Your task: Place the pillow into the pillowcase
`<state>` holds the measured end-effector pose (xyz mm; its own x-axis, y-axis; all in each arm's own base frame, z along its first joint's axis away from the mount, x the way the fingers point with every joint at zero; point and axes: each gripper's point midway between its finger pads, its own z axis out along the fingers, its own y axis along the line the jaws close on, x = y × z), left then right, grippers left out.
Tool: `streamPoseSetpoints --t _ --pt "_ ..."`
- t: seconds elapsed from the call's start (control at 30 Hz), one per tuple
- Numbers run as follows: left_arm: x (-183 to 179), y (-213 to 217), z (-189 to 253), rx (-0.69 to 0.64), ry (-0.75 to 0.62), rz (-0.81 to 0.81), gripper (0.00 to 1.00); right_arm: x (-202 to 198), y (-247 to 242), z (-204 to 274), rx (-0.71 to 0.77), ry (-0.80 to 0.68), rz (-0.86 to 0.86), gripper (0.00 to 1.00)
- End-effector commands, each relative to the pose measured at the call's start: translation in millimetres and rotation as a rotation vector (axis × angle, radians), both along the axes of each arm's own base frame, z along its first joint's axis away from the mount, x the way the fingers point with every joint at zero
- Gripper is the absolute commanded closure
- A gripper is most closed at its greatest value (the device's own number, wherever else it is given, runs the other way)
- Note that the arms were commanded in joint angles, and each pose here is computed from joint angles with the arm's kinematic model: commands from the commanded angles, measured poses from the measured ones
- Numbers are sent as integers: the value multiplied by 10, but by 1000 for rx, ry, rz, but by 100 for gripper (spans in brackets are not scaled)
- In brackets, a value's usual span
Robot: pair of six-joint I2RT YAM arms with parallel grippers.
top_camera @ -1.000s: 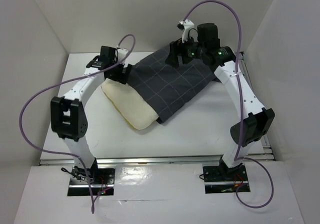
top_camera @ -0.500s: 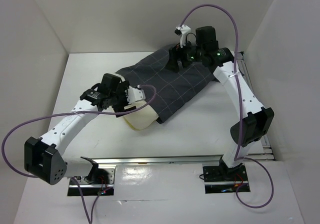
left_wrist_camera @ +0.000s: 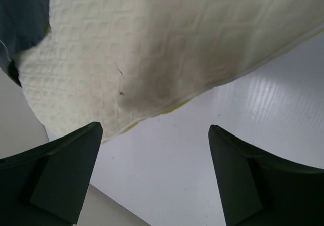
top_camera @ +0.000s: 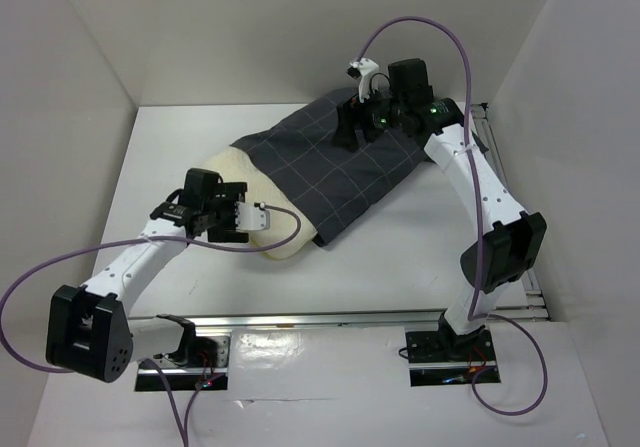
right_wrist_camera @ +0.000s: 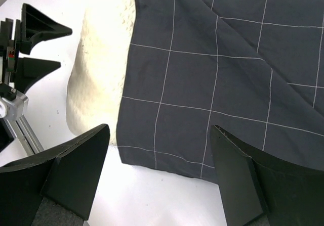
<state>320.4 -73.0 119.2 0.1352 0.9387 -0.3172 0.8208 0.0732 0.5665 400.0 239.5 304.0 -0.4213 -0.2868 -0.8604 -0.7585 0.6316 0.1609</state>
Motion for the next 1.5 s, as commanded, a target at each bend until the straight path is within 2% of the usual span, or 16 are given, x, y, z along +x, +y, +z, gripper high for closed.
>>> streamPoseSetpoints --t 0.0,0.13,0.5,0.73,0.83,1.03,1.07,1.13,1.2,1.23,1.3,1.37,1.4,1.47 --pt "209 -196 98 -38 -120 -135 0 -88 -4 92 7 -19 15 13" --pt "288 -302 49 -51 -171 -203 0 -71 3 52 4 -10 15 13" --pt "15 -416 -349 -53 -10 -359 0 -63 -13 10 -9 -10 12 13" --pt "-113 -492 -556 -50 -54 -468 0 -35 -18 -34 -17 -3 4 13" --pt "-3 -542 -548 -44 -142 -501 0 -17 -11 -81 -20 7 4 13" --pt "249 -640 -688 -48 -145 -477 0 26 9 -38 -10 -2 0 13" --pt "324 -717 -617 -50 -163 -492 3 26 9 -38 -10 -2 0 13" --pt "317 -781 -697 -58 -110 -473 19 26 9 -38 -10 -2 0 13" --pt "350 -918 -652 -67 -98 -465 39 20 6 -75 -13 7 0 15" --pt "348 -947 -695 -63 -75 -453 65 11 48 -60 -10 -2 9 16" --pt "419 -1031 -632 -83 -53 -387 100 4 46 -103 -14 8 9 17" --pt "509 -1067 -581 -116 -35 -313 100 5 31 -157 -23 17 2 20" --pt "661 -1142 -375 -191 -23 -228 100 -26 19 -178 -25 23 2 20" --pt "795 -1105 -253 -243 46 -93 100 -71 1 -209 -29 32 2 20"
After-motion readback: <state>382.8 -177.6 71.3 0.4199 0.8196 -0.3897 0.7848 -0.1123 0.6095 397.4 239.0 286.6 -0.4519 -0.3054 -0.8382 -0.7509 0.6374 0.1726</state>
